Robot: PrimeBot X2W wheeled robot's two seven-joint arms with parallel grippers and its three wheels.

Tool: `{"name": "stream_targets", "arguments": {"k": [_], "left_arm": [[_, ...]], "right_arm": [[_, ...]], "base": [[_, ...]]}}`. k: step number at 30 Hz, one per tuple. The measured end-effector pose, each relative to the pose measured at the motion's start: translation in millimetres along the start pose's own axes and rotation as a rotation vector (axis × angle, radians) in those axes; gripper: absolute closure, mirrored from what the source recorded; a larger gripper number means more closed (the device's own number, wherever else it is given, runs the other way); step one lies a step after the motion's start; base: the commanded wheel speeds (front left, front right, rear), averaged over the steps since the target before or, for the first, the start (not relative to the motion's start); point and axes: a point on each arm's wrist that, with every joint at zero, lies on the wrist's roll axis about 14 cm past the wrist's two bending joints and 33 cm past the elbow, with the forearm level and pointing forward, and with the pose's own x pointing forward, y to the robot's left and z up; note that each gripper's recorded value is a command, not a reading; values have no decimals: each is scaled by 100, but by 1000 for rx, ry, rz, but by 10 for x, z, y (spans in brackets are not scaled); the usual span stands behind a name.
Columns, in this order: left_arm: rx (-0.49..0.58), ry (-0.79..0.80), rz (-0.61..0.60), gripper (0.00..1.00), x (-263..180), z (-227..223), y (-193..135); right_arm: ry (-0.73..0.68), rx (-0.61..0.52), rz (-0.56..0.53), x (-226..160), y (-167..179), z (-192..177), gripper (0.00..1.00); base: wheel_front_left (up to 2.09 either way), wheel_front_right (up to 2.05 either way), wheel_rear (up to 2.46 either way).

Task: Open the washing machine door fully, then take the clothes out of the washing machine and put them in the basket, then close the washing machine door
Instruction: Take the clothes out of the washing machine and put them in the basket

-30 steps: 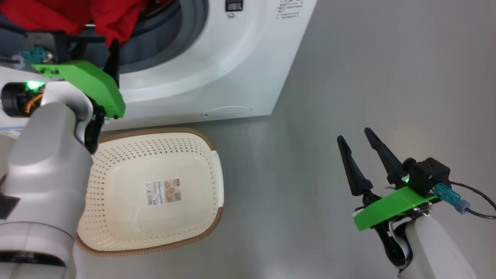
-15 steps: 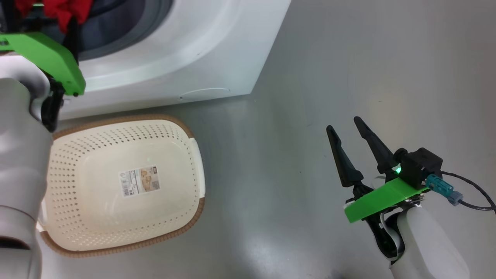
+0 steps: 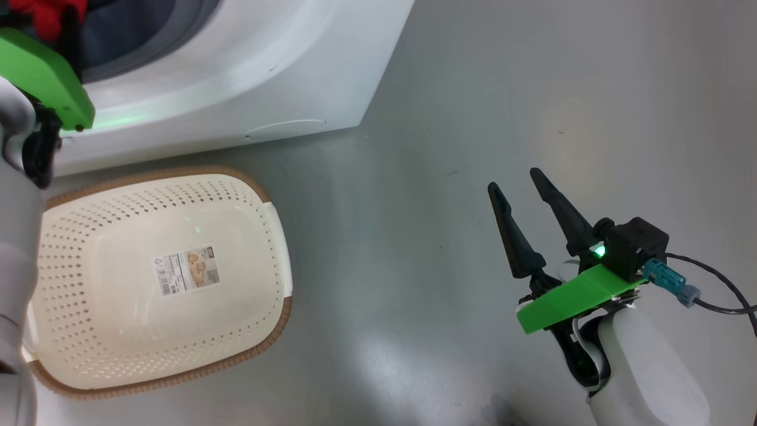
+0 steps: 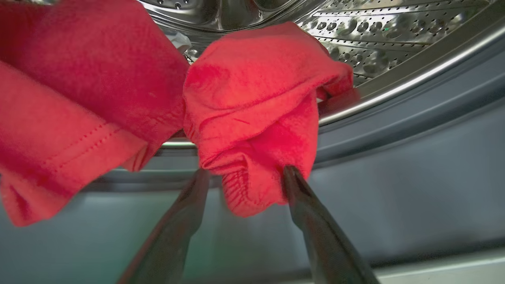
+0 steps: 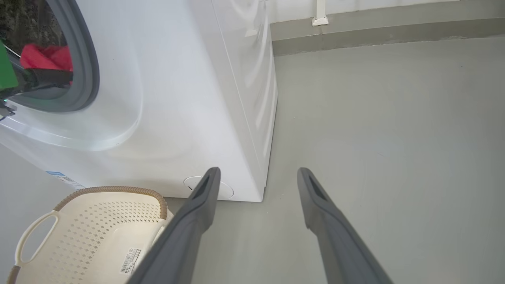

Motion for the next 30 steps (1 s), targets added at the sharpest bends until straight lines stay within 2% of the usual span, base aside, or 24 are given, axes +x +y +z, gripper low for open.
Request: {"name": "stream_targets", "arguments": {"k": [1, 3, 4, 9, 17, 26, 30], "left_arm": [[0, 3, -2, 4, 10, -12, -4], [4, 5, -6, 64, 29, -19, -17], [5, -2, -8, 100, 31, -8, -25], [4, -34, -15, 100, -7, 73, -50], [-56, -160, -27, 100, -211, 311, -126], [-134, -294, -26, 100, -617, 476, -117], [-181, -396, -34, 100, -868, 726, -83]], "right_arm": [[1, -1, -2, -1, -7, -4, 0], [0, -2, -4, 8, -18, 0, 0], [-5, -3, -4, 20, -20, 19, 0], [-26, -4, -7, 37, -32, 92, 0], [-62, -5, 11, 39, 31, 236, 0], [-88, -10, 28, -47, 82, 364, 0], [-94, -8, 37, -102, 121, 393, 0]], "base": [[0, 0, 0], [0, 0, 0], [0, 0, 0], [0, 0, 0], [0, 0, 0], [0, 0, 0], [0, 0, 0]]}}
